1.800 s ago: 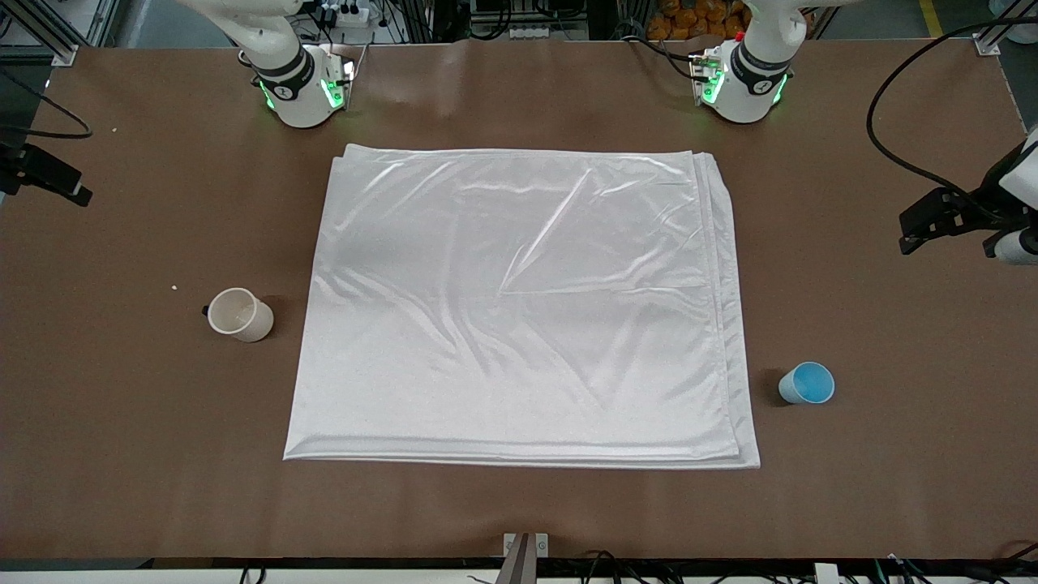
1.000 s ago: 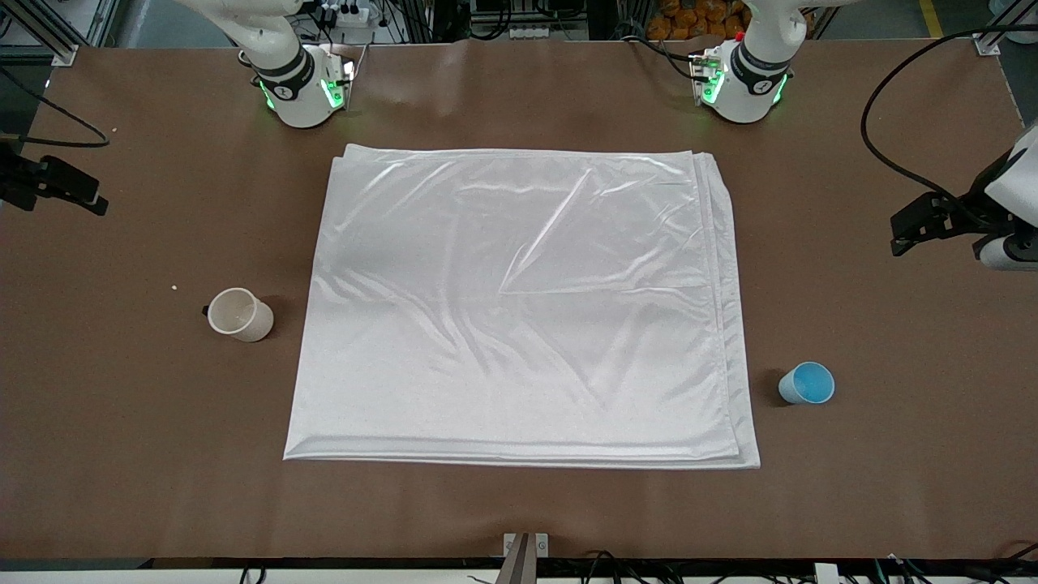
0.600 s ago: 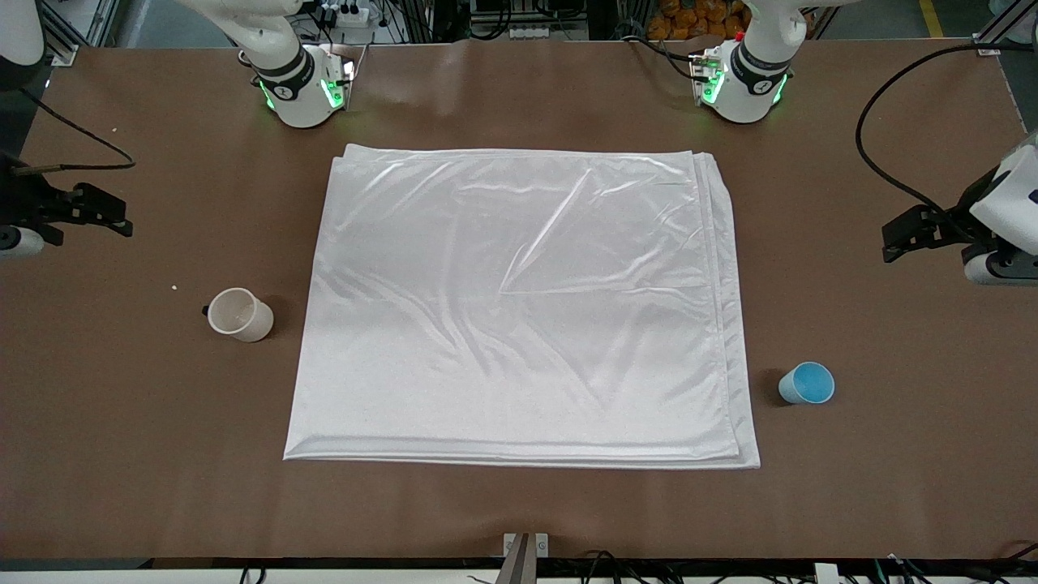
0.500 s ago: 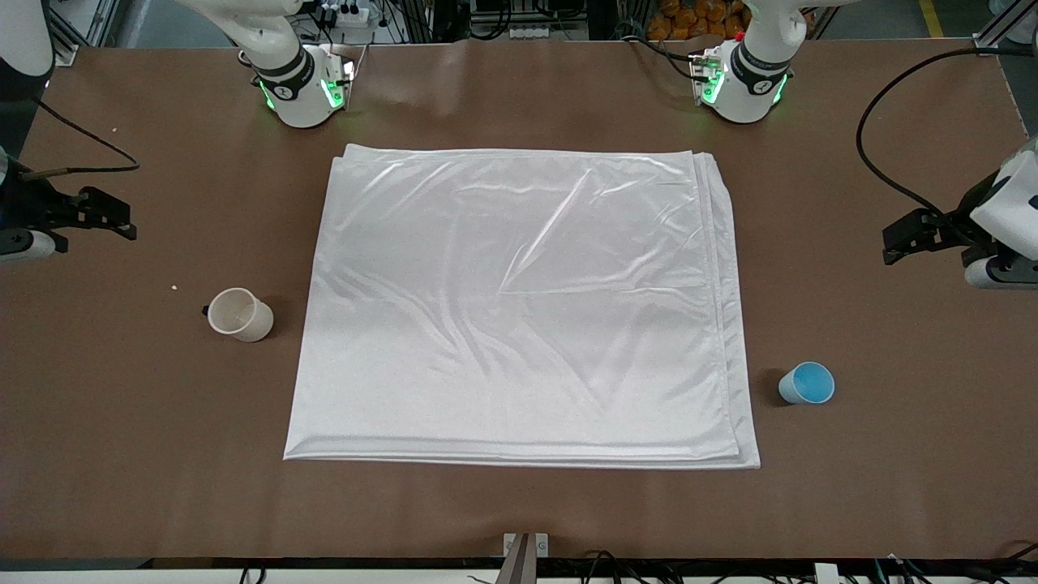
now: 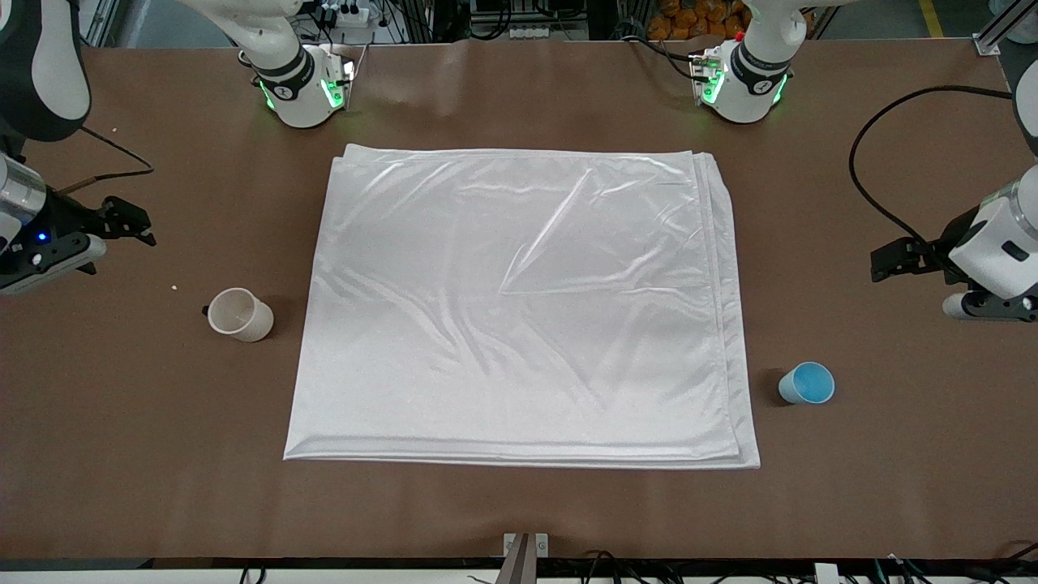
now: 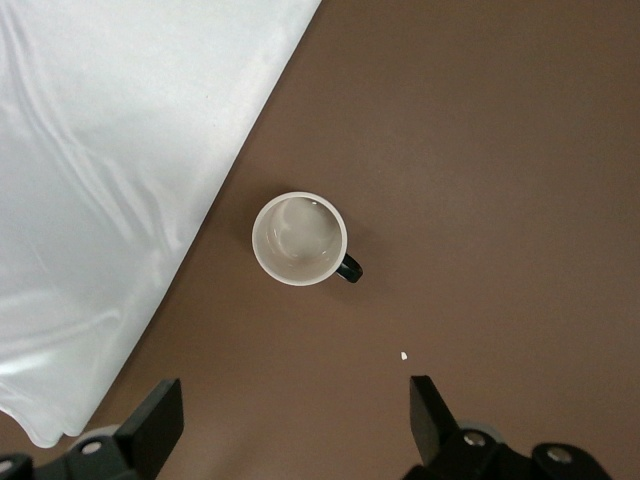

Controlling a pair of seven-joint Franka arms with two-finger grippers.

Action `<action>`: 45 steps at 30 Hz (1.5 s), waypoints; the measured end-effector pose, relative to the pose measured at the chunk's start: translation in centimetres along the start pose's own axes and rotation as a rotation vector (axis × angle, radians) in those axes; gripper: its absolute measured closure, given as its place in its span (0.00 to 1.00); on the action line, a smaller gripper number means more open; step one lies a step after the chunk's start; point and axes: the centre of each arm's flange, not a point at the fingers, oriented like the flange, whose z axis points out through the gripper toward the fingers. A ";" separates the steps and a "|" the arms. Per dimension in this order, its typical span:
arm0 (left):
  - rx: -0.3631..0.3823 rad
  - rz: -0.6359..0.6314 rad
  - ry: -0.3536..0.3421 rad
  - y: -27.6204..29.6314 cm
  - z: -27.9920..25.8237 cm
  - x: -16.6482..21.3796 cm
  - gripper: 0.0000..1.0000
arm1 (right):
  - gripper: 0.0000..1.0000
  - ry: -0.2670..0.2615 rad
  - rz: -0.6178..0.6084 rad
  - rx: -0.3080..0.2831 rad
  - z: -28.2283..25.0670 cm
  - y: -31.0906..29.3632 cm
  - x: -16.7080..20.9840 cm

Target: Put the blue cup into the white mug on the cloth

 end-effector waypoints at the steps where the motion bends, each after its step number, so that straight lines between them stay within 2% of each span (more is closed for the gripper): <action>1: -0.001 -0.003 0.001 -0.2 0.4 0.3 0.00 | 0.00 -0.003 -0.021 0.002 0.4 0.1 -0.1; 12: -0.005 -0.014 0.027 -0.8 2.6 1.8 0.00 | 0.00 -0.032 -0.223 0.017 4.6 1.0 0.0; 16: -0.006 -0.022 0.074 -1.4 4.5 2.5 0.00 | 0.00 -0.022 -0.325 -0.005 6.2 1.7 0.2; 24: -0.009 -0.048 0.107 -3.3 9.1 2.8 0.00 | 0.00 0.018 -0.520 -0.060 10.9 3.5 -1.4; 35: -0.014 -0.066 0.196 -4.4 15.5 2.8 0.00 | 0.00 0.003 -0.757 -0.039 15.4 3.6 -1.2; 45: -0.032 -0.078 0.225 -4.2 23.4 4.2 0.00 | 0.00 -0.001 -0.825 -0.024 18.9 4.1 -0.6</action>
